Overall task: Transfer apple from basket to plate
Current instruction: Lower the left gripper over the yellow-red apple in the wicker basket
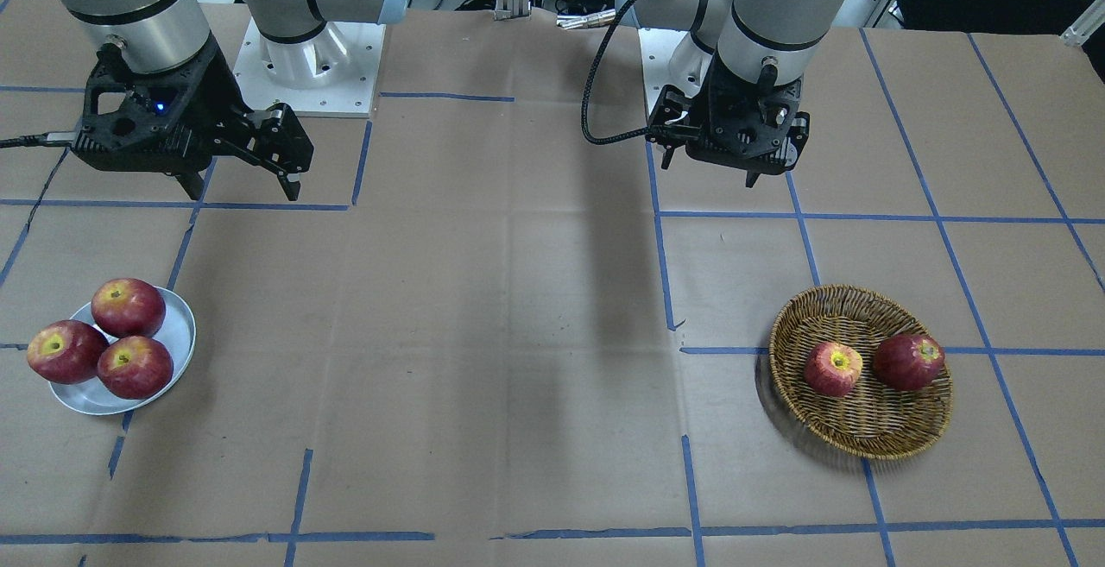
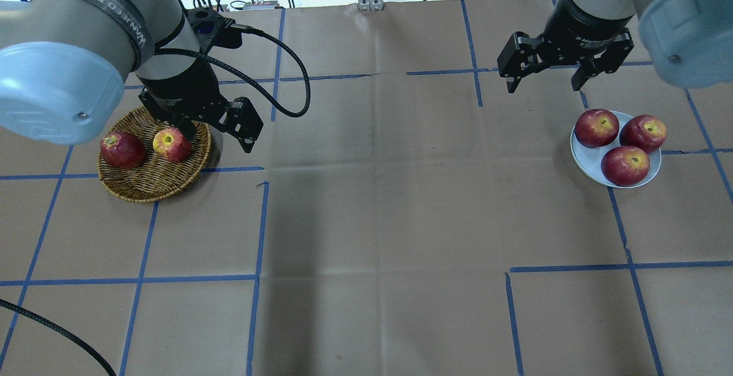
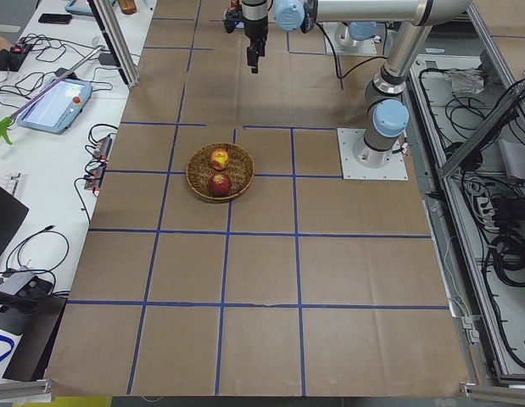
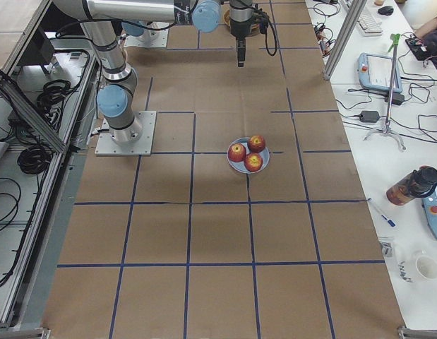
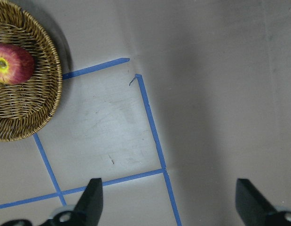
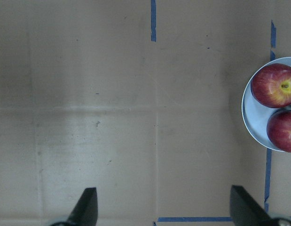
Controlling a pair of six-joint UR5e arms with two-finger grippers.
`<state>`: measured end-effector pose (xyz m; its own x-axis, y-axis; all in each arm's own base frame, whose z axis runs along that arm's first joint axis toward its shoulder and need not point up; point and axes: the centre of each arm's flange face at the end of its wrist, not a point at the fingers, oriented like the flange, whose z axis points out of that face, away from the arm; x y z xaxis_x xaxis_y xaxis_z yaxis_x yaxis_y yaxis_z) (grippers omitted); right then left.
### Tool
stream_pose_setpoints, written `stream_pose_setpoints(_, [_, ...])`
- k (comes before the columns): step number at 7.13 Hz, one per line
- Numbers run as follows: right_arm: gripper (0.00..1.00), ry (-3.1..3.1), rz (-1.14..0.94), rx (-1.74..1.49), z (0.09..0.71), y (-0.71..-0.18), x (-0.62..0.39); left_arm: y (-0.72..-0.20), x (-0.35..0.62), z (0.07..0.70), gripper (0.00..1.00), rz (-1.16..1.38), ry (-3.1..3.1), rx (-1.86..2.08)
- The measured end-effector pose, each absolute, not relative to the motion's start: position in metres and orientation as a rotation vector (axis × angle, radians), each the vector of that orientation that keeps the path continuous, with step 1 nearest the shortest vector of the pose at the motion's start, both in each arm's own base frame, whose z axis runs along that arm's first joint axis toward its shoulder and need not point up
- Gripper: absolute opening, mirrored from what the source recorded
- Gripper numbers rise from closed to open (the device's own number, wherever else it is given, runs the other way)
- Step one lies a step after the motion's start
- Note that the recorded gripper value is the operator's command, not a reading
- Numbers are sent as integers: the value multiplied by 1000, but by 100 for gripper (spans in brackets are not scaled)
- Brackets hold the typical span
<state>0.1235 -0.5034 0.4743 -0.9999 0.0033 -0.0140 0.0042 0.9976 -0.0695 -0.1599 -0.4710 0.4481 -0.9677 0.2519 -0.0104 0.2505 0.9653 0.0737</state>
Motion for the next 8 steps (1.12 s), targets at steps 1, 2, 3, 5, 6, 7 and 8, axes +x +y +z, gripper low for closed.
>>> stream_pose_setpoints(1, [100,3126,-107,6,474,-503,123,-471,-159,448,99,112,3094,397])
stream_pose_setpoints(2, [100,3127,-106,4,474,-503,123,-471,-159,448,99,113,3093,399])
stream_pose_setpoints(3, [100,3127,-106,4,474,-504,123,-471,-159,447,99,115,3092,401])
stream_pose_setpoints(5, [100,3128,-103,4,473,-503,123,-472,-158,446,99,118,3092,401])
stream_pose_setpoints(6, [100,3128,-103,4,473,-503,123,-473,-158,445,99,120,3092,401])
stream_pose_setpoints(7, [100,3128,-104,4,473,-503,123,-473,-158,445,99,121,3092,402])
stream_pose_setpoints(8, [100,3128,-105,4,473,-503,123,-475,-157,443,99,126,3091,407])
